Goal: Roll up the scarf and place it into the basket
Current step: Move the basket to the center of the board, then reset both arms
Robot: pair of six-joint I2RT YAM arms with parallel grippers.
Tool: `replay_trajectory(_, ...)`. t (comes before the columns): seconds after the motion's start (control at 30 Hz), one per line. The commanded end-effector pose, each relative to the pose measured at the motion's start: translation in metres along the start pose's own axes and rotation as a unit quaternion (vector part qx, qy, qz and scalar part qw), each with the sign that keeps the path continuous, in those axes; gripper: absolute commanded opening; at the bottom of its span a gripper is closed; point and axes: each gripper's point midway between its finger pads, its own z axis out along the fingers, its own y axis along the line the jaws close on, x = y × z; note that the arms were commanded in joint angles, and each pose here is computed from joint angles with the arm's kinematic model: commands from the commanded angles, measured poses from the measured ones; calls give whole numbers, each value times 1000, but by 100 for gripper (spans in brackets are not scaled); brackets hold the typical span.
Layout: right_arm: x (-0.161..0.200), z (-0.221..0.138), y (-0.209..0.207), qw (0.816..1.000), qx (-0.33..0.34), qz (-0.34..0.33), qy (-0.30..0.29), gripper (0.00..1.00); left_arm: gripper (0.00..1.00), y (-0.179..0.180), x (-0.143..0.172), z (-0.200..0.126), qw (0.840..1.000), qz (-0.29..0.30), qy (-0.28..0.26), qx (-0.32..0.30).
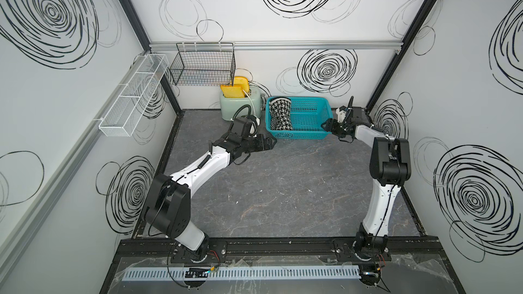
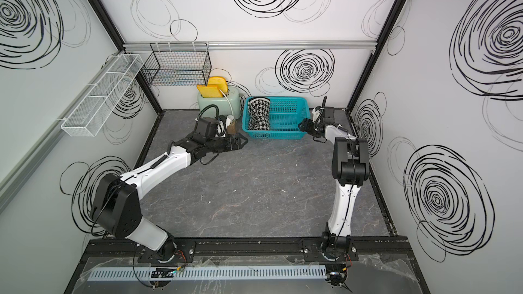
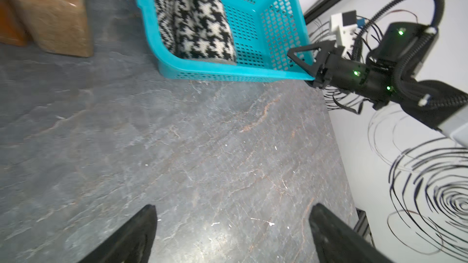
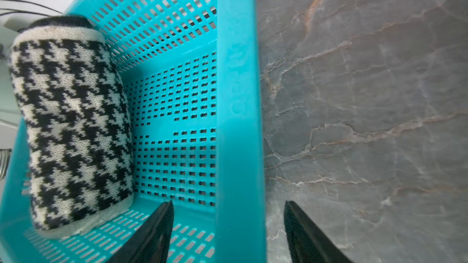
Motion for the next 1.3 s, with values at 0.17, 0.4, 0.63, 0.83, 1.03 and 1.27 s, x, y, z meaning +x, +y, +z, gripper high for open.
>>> replay_trajectory(0.17,-8,-96,-28,991,96,-29,-86,99,98,58,-34,-46,982,60,-110,-142)
replay_trajectory(0.4,40,-148,-75,990,49,41,-124,99,98,113,-27,-59,968,44,-155,-195)
replay_trajectory(0.63,73,-174,-40,969,-56,-59,-231,99,98,136,-26,-101,911,118,-320,-233)
replay_trajectory(0.83,96,-178,-10,935,-33,-201,-291,99,98,152,-20,-118,885,139,-353,-271)
replay_trajectory(1.03,105,-177,-11,924,-28,-223,-308,99,98,166,-29,-123,871,145,-354,-310)
replay_trajectory(1.27,93,-164,-14,918,-14,-226,-327,99,98,204,-3,-145,847,139,-374,-351)
